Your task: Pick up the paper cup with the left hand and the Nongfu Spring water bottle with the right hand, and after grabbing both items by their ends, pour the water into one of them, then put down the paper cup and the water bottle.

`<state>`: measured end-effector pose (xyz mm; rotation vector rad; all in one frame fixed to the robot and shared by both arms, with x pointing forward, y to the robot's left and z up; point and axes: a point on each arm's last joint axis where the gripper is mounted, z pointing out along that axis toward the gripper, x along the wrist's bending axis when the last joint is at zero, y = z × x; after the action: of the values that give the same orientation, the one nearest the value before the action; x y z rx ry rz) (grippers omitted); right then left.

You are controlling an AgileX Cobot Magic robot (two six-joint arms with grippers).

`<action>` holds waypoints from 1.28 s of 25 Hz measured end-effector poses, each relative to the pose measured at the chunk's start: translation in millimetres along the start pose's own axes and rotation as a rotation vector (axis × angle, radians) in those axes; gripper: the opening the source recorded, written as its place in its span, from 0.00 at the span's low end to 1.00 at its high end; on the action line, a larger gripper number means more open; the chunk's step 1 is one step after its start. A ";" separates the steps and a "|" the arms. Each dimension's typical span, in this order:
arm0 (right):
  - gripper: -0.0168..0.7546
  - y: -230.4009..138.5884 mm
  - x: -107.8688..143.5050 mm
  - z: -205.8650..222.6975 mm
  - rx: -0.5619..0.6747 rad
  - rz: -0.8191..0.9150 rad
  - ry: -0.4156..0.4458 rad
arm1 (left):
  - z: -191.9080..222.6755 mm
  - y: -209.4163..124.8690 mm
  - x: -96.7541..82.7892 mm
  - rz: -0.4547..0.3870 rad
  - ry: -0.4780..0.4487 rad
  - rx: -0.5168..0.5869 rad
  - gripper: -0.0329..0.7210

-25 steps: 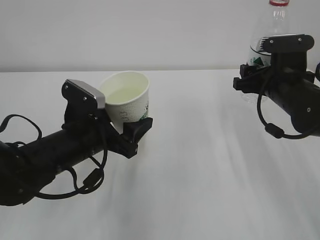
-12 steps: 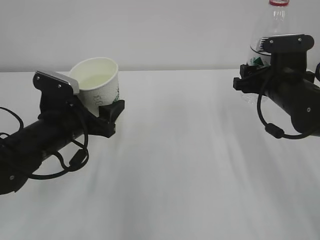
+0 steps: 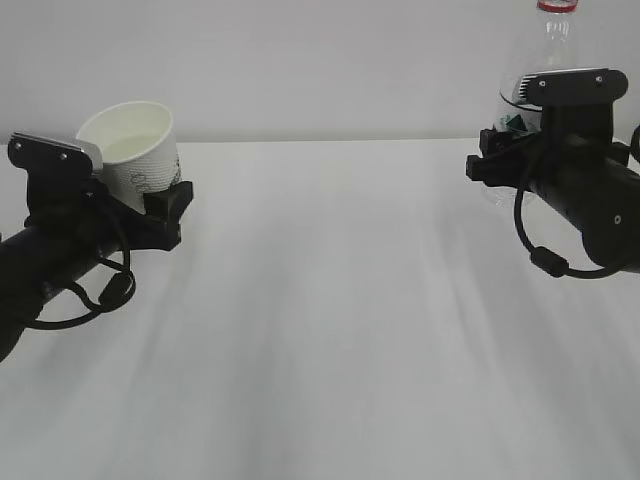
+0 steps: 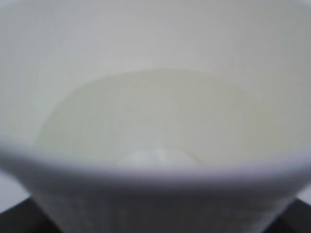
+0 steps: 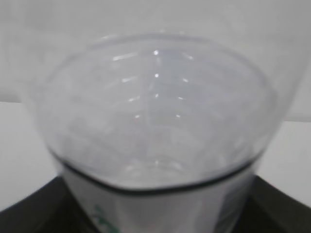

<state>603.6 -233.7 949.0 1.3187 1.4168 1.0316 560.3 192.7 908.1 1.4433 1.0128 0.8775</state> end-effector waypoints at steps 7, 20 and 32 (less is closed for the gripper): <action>0.71 0.0 0.0 0.0 0.000 0.000 0.000 | -2.1 0.4 25.7 -0.009 0.076 -0.003 0.78; 0.71 0.6 0.8 0.0 -0.007 -0.011 0.008 | -7.0 0.6 55.3 -0.026 0.176 -0.007 0.78; 0.71 -2.6 1.4 1.4 -0.003 -0.018 0.011 | -5.4 -17.8 57.8 -0.039 0.194 0.049 0.77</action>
<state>604.4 -232.6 946.1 1.2980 1.4320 1.0299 574.0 249.0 889.8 1.3940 1.2106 0.9843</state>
